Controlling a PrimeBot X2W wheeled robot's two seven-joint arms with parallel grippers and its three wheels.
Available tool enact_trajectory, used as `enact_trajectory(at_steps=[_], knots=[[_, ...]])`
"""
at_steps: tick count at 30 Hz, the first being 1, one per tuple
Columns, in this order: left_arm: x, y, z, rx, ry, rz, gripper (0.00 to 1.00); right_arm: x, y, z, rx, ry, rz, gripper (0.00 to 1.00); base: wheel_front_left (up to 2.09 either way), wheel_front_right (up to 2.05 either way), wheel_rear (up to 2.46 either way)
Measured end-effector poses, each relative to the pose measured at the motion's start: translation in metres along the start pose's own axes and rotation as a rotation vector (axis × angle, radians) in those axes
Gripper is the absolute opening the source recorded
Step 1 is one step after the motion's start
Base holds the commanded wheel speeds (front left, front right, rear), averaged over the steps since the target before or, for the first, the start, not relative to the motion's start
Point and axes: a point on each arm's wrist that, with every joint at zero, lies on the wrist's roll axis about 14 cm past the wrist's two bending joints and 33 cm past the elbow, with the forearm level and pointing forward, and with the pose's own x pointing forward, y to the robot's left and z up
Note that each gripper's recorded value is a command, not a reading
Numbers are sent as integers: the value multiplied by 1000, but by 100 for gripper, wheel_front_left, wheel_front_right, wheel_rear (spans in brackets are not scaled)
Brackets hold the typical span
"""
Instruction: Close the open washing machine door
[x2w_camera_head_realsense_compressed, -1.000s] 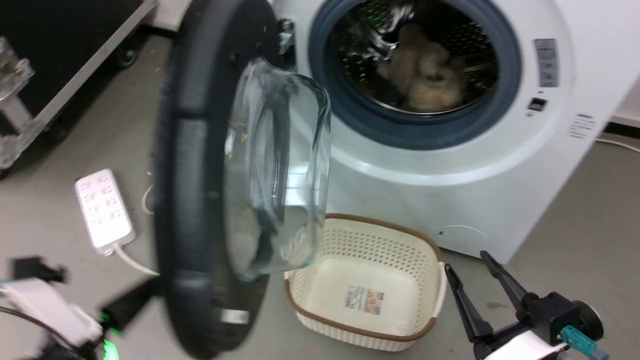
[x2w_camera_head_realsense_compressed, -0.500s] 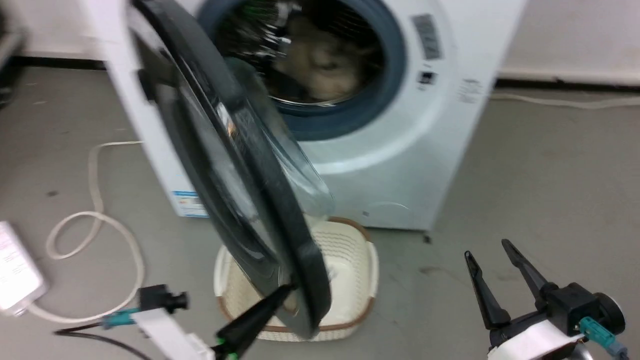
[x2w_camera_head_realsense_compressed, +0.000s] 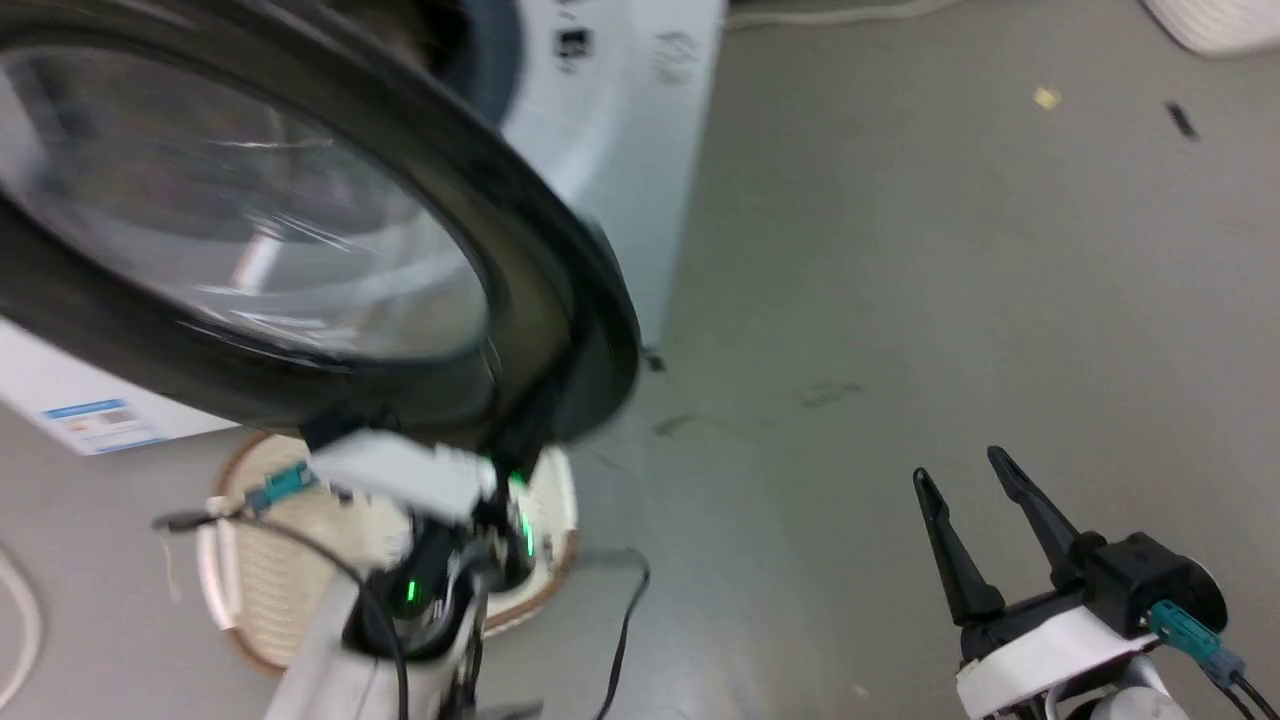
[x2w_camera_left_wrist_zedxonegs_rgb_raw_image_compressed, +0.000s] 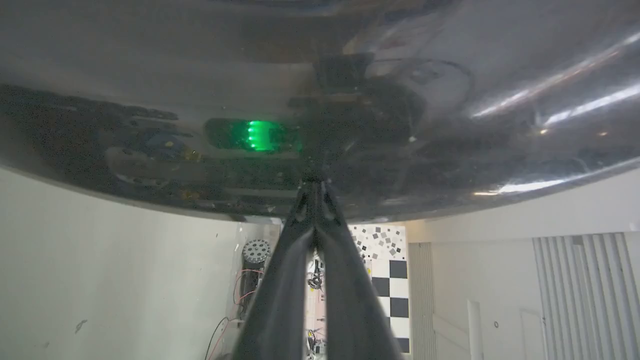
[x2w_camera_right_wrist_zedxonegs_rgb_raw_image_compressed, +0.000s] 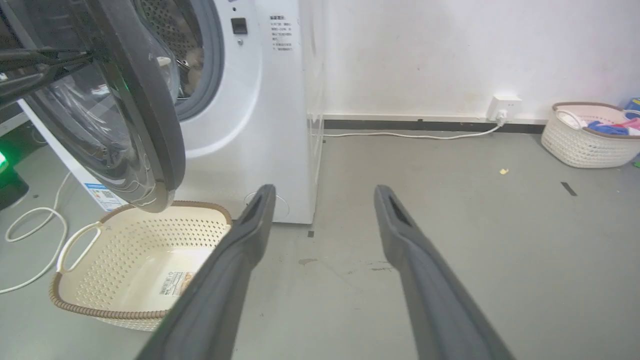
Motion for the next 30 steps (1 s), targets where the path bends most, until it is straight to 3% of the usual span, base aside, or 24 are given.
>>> enact_trajectory(at_steps=[9,15,16,17,18,19,22,26,27,28,30], knots=[[67,0,13,-41,-112,-18,0,-10,-16,-9,-2,37,-68,100,0,0,0],[53,-3,12,34,-113,-10,0,-3,-5,1,5,-3,-27,100,0,0,0],[48,-7,12,62,-111,-21,5,-1,-2,3,6,-11,-15,100,0,0,0],[41,-9,10,90,-107,-28,38,0,1,5,7,-17,-5,100,0,0,0],[21,-9,8,161,-103,-28,80,0,7,6,8,-22,20,100,0,0,0],[21,-9,8,161,-103,-28,100,0,7,6,8,-22,20,100,0,0,0],[-15,-9,11,312,-129,-25,100,0,17,8,10,-33,60,100,0,0,0],[-72,-7,33,585,-234,5,100,1,35,12,10,-52,126,100,0,0,0],[-99,-5,44,722,-272,33,100,2,43,16,12,-67,156,100,0,0,0],[-99,-5,44,722,-272,33,100,2,43,16,12,-67,156,100,0,0,0],[-123,-4,56,878,-300,69,100,3,52,21,13,-82,186,100,0,0,0]])
